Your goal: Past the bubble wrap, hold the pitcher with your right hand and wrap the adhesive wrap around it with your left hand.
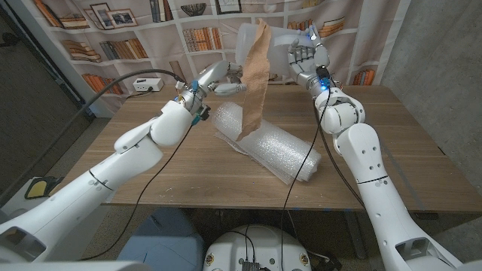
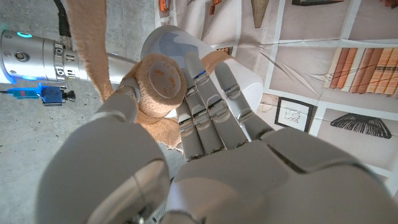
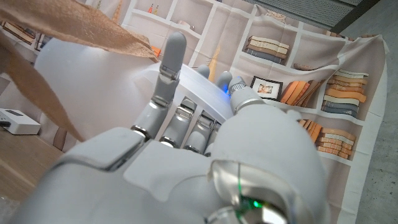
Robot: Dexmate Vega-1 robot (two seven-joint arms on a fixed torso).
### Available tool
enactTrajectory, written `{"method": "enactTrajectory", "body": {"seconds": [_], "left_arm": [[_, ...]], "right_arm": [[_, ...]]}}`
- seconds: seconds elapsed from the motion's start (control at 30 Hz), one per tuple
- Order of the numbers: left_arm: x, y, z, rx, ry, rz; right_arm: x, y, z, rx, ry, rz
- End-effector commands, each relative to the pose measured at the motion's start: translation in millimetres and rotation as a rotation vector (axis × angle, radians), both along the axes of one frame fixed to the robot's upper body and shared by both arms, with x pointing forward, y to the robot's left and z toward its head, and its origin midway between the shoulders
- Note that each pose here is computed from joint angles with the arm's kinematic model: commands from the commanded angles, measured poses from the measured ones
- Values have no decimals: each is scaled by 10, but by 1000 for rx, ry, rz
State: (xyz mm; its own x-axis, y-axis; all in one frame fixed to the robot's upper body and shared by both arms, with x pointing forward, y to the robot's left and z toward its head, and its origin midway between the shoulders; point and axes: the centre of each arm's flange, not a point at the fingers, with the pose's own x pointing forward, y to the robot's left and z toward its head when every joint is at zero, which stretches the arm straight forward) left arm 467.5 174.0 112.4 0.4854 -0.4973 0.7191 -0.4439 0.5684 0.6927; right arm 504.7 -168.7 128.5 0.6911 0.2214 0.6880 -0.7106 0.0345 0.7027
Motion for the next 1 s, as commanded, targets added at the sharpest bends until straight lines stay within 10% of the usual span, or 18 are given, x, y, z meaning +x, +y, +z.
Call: {"method": "enactTrajectory", "body": {"seconds": [0.03, 1.0], "left_arm": [[-140, 35, 179, 13, -57, 18], [-137, 88, 384, 24, -51, -25]], "right_arm": [[-80, 107, -168, 16, 24, 58], [-174, 441, -361, -66, 23, 118]]}}
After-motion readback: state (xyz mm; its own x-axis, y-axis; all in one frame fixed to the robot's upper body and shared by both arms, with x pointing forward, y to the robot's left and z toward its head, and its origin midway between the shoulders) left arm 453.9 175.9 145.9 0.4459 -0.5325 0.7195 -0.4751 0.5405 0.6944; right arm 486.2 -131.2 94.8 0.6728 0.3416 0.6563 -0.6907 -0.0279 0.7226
